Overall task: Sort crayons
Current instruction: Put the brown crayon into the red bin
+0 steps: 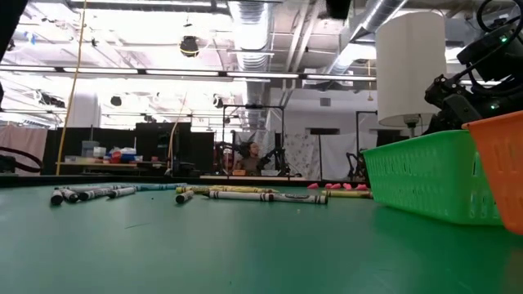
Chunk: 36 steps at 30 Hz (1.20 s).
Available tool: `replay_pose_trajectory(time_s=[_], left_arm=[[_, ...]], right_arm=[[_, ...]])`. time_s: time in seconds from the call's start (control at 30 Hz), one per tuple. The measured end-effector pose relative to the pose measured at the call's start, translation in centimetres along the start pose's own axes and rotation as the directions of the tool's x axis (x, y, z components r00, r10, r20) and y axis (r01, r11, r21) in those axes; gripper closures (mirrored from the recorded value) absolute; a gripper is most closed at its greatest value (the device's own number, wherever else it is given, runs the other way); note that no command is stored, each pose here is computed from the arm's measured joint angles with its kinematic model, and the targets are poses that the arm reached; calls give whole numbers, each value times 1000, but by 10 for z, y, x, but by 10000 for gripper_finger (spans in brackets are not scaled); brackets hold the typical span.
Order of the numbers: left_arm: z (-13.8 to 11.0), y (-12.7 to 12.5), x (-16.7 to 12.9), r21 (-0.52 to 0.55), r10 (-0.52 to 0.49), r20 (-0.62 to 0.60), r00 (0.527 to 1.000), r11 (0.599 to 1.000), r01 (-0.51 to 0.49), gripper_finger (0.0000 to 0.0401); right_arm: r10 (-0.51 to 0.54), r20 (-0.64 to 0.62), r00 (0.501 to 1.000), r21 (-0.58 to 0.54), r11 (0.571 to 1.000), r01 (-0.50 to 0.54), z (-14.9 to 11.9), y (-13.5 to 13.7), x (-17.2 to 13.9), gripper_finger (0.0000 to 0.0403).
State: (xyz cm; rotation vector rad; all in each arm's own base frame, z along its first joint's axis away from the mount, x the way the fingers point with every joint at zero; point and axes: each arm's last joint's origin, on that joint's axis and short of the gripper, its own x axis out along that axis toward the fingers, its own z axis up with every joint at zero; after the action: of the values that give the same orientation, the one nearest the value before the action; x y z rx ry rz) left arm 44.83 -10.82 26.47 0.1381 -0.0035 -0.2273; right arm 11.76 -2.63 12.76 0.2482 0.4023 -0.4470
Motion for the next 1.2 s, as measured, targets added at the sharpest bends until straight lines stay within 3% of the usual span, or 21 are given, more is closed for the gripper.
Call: replay_pose_trajectory(time_s=[0.17, 0.4, 0.67, 1.03, 1.2], left_arm=[[-7, -13, 23, -2, -37, -10, 999, 999, 37, 394], [-10, -30, 71, 127, -152, -91, 984, 979, 162, 394], [-26, -34, 116, 203, -258, -83, 963, 941, 270, 394], [-72, -43, 137, 452, -304, -129, 944, 829, 329, 393], [-75, -41, 138, 463, -312, -132, 941, 820, 337, 393]], right_arm=[[0, 1, 1000, 2, 1000, 0, 0, 0, 0, 335], [11, -4, 1000, 27, 1000, -11, 0, 0, 0, 335], [18, -10, 1000, 41, 999, -17, -1, 1, 0, 335], [21, -15, 1000, 43, 999, -20, -1, 1, 0, 335], [21, -17, 1000, 42, 999, -20, -1, 1, 0, 335]])
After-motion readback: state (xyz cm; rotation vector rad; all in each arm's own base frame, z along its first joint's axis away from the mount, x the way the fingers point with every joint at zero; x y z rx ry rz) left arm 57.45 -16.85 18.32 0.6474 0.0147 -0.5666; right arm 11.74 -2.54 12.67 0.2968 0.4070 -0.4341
